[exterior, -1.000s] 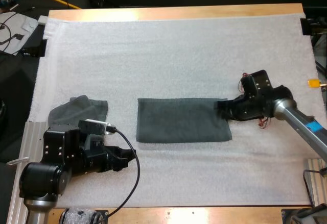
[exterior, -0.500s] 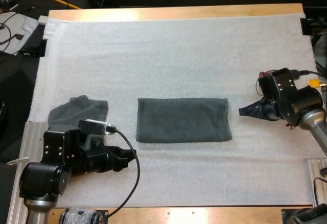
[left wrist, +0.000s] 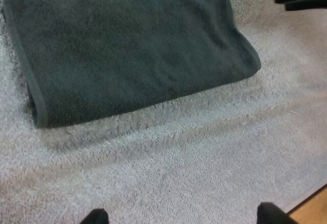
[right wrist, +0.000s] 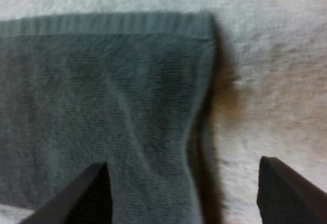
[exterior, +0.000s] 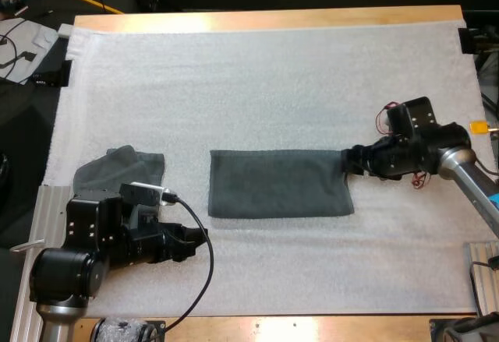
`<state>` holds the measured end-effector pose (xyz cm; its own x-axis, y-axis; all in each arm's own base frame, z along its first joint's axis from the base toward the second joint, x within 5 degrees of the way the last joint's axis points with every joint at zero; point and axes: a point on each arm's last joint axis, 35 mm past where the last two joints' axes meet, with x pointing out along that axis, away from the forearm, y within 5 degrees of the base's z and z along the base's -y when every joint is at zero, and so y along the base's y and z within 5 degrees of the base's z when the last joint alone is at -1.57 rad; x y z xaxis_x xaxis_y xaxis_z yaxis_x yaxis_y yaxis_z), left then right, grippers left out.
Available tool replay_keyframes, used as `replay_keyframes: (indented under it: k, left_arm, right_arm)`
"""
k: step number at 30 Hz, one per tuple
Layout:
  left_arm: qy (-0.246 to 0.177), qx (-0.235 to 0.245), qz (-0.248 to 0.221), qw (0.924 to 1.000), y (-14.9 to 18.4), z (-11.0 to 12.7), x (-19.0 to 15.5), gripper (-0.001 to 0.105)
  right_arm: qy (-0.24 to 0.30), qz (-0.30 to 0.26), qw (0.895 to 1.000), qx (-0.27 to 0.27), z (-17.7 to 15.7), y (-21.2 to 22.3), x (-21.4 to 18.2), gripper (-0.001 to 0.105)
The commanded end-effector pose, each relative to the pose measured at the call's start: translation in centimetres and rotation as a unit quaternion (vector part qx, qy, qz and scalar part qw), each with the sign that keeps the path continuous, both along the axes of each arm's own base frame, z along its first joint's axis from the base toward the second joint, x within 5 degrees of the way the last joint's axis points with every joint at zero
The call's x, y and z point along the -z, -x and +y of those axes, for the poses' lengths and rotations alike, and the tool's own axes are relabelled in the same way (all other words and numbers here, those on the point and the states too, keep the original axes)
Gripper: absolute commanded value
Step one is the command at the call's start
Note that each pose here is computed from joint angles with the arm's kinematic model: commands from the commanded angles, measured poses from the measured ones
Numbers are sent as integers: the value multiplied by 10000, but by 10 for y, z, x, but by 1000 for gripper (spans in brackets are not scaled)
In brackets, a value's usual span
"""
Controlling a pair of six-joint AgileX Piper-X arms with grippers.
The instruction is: Pick towel from pile, fold and stack
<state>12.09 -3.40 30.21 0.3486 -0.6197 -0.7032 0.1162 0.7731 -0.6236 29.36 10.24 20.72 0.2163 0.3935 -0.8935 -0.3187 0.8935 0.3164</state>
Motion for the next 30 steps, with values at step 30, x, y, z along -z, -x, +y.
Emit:
replay_keyframes:
  k: [30]
  left_arm:
    - [45, 44, -63, 10000, 0, 0, -3, 57]
  right_arm:
    - [-1033, 1056, 9889, 157, 35, -11, 71, 50]
